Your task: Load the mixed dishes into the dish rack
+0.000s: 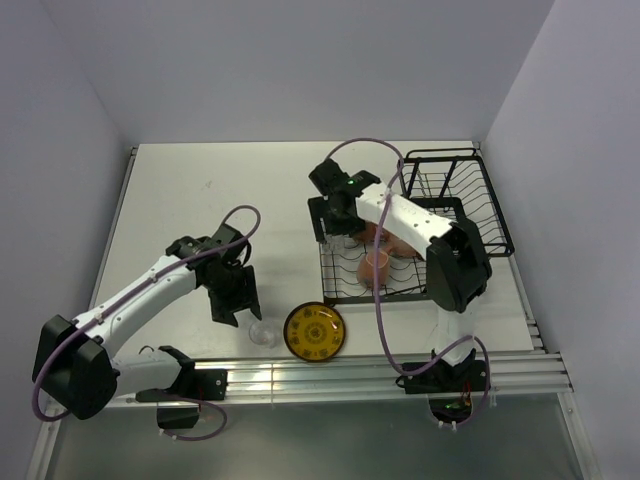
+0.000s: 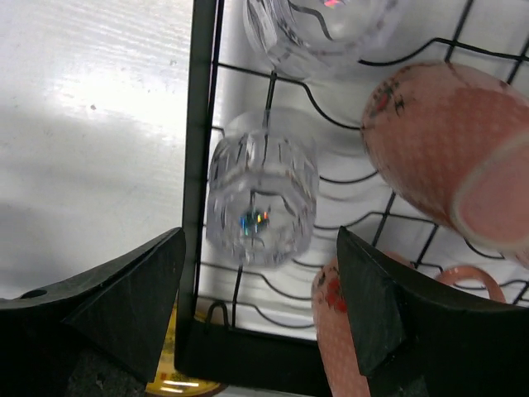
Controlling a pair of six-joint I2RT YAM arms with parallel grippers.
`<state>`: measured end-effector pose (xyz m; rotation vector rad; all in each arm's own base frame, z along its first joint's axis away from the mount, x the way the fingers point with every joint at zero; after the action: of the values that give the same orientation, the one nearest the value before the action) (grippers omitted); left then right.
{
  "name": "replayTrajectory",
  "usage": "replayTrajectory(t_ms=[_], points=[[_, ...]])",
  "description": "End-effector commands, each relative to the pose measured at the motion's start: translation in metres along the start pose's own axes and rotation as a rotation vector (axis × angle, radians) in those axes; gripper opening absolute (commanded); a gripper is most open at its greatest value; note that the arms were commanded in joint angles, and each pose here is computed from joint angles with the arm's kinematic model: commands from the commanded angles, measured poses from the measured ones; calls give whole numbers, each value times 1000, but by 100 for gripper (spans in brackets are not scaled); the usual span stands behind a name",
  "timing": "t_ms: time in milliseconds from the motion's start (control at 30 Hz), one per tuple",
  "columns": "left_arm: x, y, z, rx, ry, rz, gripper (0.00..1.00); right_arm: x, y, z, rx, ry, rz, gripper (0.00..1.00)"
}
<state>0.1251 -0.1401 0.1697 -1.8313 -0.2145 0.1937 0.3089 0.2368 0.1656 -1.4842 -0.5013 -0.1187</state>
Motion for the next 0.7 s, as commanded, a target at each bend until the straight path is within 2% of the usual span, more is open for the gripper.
replayTrajectory(t_ms=[0, 333, 367, 433, 500, 533, 600, 633, 667], points=[[-3, 13, 2, -2, 30, 8, 63, 5, -49, -4, 34, 19, -110, 81], [-14, 51, 21, 52, 58, 80, 32, -11, -118, -13, 137, 76, -200, 80], [-7, 45, 12, 34, 75, 62, 19, -11, -122, -13, 144, 78, -204, 80], [4, 36, 3, 60, 94, 33, 0, -7, -136, -14, 158, 77, -225, 80], [27, 8, -24, 16, 115, -52, 0, 0, -152, -11, 197, 67, -247, 80], [33, 0, -28, 38, 120, -40, 0, 0, -154, -12, 205, 65, -224, 80], [61, -44, -58, -60, 121, -131, 0, 8, -171, -6, 295, 66, -224, 80], [66, -56, -63, -74, 123, -114, 0, 11, -173, -8, 314, 78, -206, 80], [81, -89, -81, -162, 133, -186, 0, 13, -179, -8, 350, 84, -208, 80]])
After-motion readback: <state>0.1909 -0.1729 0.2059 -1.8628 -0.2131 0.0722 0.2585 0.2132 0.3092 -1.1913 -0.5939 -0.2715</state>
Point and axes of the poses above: each gripper's point midway between its finger pads, its own y axis out along the fingers, its own z axis along the line the jaws close on, x = y × z, the point moved 7 cm from there along -y, back along the fingers, and after that the axes turned 2 degrees about -y, right-handed, at the moved point
